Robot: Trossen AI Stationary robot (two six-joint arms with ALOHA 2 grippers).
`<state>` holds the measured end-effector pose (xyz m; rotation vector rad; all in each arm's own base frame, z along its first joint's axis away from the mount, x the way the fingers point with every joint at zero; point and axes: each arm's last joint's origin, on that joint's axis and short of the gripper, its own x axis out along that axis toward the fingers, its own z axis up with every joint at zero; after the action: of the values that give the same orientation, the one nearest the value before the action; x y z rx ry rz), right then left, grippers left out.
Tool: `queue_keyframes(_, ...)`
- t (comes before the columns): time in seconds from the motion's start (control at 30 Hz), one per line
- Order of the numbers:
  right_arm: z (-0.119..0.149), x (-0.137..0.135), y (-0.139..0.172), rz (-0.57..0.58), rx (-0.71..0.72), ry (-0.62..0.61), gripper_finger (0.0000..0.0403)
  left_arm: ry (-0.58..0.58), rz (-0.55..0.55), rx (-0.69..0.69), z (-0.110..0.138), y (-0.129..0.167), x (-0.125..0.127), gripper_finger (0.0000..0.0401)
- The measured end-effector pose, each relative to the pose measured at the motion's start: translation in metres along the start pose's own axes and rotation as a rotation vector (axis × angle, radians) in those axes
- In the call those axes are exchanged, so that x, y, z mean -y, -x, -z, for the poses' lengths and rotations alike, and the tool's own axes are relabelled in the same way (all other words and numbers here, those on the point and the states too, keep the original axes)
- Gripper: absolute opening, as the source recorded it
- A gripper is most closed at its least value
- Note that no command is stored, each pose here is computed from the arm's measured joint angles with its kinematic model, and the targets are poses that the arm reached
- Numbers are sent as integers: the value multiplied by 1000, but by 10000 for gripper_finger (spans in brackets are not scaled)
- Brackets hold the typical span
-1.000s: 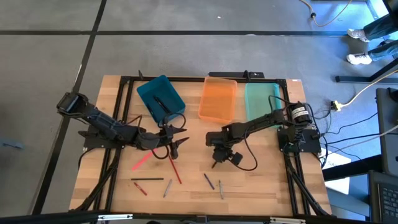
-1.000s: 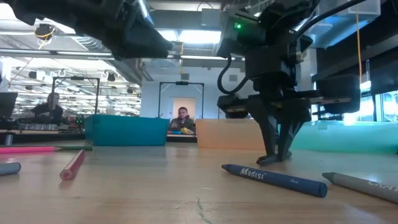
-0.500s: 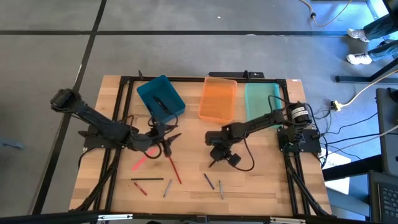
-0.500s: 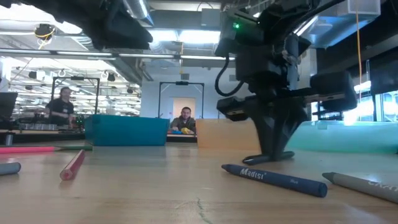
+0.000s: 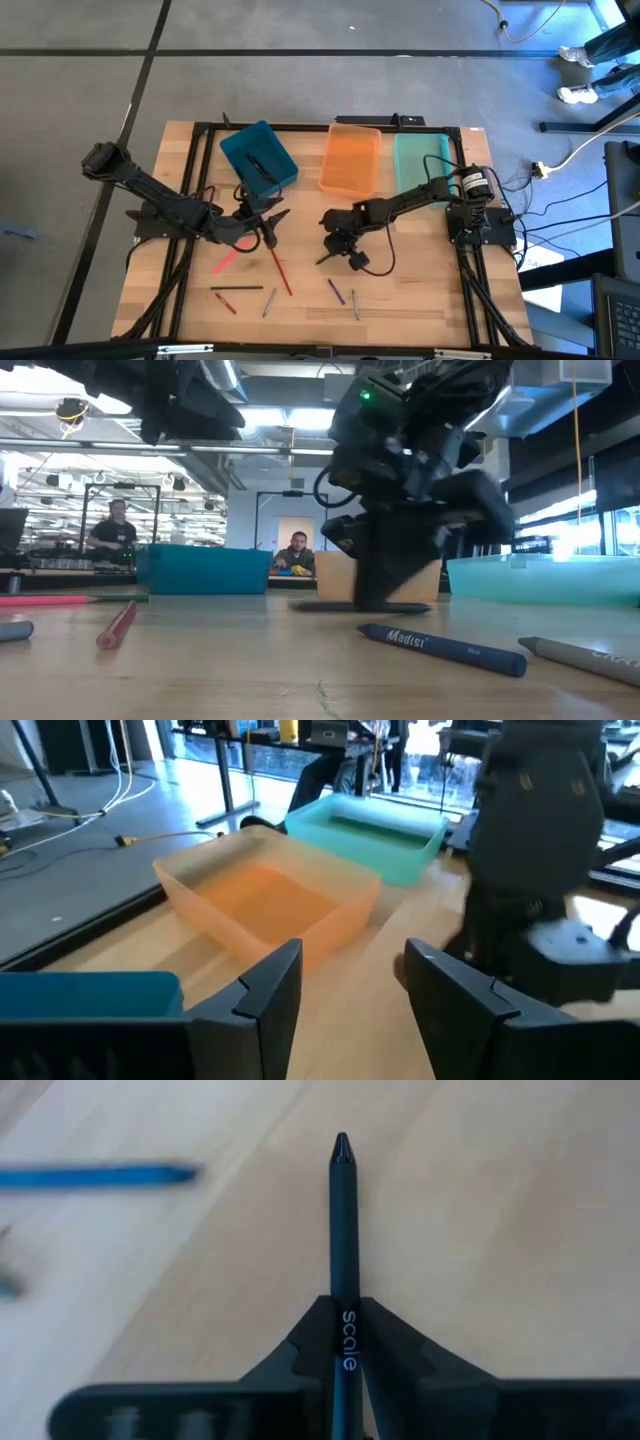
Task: Sort crayons/erasers/pens/pencils in bins
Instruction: Put the black pen into the blue bin
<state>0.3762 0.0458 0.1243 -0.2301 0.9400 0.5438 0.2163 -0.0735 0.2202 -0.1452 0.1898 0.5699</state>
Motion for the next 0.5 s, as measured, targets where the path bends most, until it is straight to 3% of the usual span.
queue_keyframes(0.13,-6,16,4,112,89,-83,48,-6,-8,1,1,2,0,169)
queue_keyframes(0.3,-5,34,7,158,159,-199,39,-20,-83,48,1,10,2,170)
queue_keyframes(0.5,-11,55,5,233,356,-323,40,-21,-77,53,-2,22,-1,170)
